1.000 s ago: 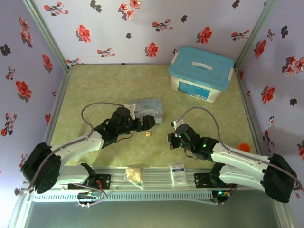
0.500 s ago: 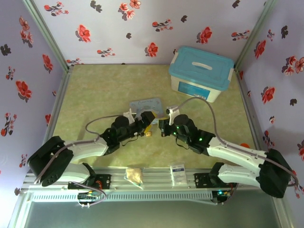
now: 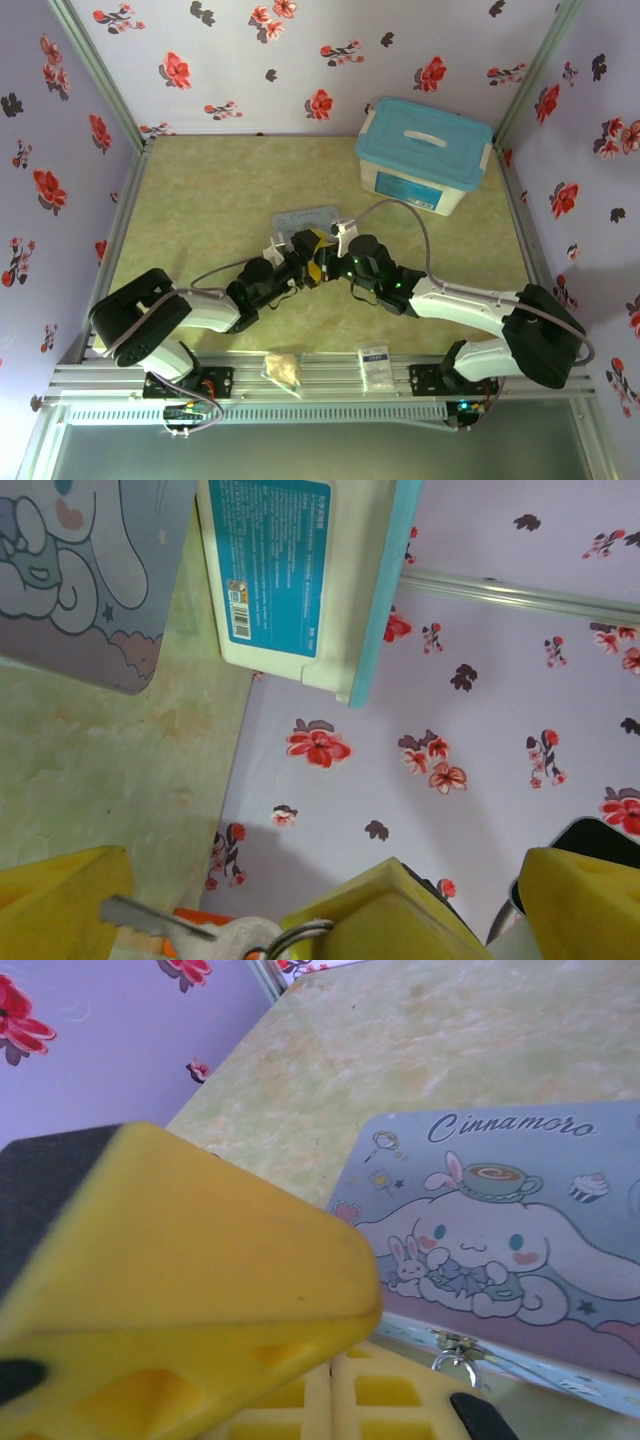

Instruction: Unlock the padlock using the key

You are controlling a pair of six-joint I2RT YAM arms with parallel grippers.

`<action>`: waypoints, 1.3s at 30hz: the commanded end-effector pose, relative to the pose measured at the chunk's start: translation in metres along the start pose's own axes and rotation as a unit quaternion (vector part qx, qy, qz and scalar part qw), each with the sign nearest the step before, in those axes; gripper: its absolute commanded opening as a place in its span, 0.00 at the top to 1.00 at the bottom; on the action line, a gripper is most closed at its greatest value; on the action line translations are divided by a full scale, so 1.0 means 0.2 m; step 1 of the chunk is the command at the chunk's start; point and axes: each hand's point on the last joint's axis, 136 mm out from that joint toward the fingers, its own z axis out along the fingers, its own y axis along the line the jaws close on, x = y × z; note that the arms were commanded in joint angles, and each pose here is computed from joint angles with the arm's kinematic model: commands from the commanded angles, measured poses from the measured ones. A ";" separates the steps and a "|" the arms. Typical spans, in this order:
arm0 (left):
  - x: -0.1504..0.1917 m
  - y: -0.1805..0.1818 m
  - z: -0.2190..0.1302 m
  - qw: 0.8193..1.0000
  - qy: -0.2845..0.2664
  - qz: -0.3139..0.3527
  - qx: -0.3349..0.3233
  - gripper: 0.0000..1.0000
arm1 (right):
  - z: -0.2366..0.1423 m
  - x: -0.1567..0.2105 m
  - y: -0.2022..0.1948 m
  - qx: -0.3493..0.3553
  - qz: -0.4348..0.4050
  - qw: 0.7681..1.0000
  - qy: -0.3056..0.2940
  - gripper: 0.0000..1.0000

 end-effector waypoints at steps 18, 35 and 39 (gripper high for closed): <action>-0.06 0.00 -0.02 1.000 -0.025 -0.002 0.014 0.25 | -0.08 0.06 -0.01 -0.004 0.017 1.000 -0.009 1.00; -0.08 0.05 -0.04 1.000 -0.031 0.006 -0.001 0.49 | -0.10 0.04 -0.03 0.004 0.013 1.000 -0.019 1.00; -0.08 0.07 -0.04 0.999 -0.032 0.006 -0.006 0.54 | -0.10 0.04 -0.03 0.005 0.013 1.000 -0.019 1.00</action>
